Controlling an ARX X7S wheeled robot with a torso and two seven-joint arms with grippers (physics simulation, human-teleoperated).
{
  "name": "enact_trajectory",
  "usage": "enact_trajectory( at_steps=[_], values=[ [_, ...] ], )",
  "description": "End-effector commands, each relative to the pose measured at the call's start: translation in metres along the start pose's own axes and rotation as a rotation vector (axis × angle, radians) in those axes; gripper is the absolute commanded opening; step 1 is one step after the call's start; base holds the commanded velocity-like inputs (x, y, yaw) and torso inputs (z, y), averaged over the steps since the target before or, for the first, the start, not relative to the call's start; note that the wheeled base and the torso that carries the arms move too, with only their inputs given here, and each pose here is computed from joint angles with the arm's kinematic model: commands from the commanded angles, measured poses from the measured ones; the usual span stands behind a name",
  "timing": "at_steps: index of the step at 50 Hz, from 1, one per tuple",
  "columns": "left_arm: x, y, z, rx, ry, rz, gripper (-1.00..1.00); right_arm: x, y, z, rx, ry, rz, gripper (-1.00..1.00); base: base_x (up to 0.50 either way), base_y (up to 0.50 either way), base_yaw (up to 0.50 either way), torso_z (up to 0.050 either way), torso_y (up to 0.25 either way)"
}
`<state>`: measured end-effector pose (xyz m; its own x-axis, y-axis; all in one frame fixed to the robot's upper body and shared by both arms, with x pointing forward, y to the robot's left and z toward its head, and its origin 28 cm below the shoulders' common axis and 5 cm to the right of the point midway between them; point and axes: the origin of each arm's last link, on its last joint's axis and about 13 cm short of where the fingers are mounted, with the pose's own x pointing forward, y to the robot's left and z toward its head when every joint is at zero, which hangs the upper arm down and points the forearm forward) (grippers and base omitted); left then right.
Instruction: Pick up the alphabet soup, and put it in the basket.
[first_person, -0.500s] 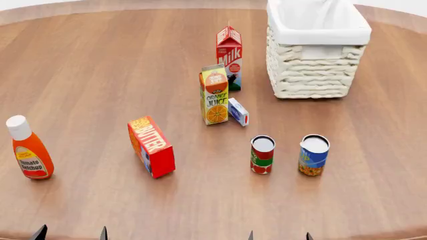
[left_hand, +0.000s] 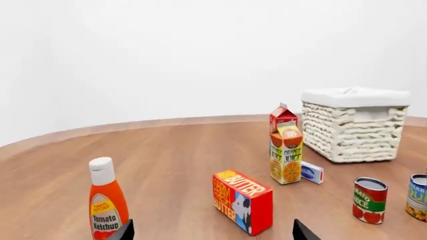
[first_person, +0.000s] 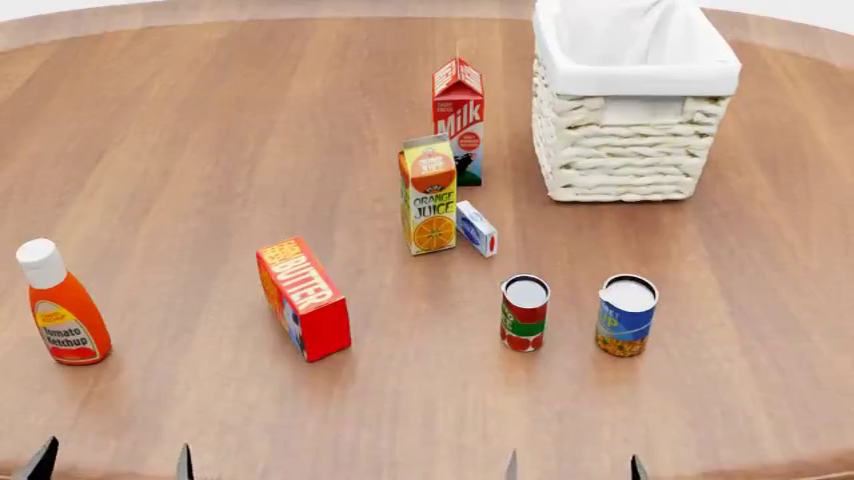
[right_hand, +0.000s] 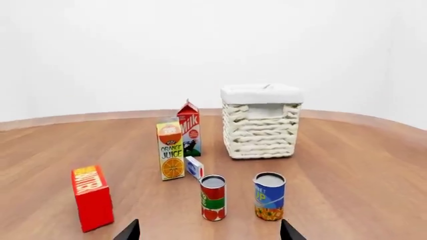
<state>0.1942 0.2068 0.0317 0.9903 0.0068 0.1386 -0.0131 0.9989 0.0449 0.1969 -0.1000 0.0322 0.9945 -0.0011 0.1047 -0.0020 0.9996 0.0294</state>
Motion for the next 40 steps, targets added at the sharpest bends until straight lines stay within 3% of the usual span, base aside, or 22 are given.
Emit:
enact_trajectory(
  at_steps=[1, 13, 25, 40],
  values=[
    [-0.020, 0.000, 0.026, 0.021, -0.180, 0.003, 1.00, -0.019, -0.004, 0.029, 0.017, -0.135, -0.018, 1.00, 0.00, 0.00, 0.00, 0.000, 0.000],
    [-0.042, 0.001, 0.048, 0.051, -0.326, 0.005, 1.00, -0.039, -0.004, 0.050, 0.027, -0.232, -0.004, 1.00, 0.00, 0.00, 0.00, 0.000, 0.000],
    [-0.053, 0.007, 0.061, 0.020, -0.417, 0.059, 1.00, -0.048, -0.008, 0.060, 0.070, -0.310, -0.020, 1.00, 0.00, 0.00, 0.00, 0.000, 0.000],
    [-0.050, 0.008, 0.059, 0.021, -0.412, 0.061, 1.00, -0.045, -0.009, 0.057, 0.069, -0.297, -0.017, 1.00, 0.00, -0.02, 0.00, 0.000, 0.000]
  ],
)
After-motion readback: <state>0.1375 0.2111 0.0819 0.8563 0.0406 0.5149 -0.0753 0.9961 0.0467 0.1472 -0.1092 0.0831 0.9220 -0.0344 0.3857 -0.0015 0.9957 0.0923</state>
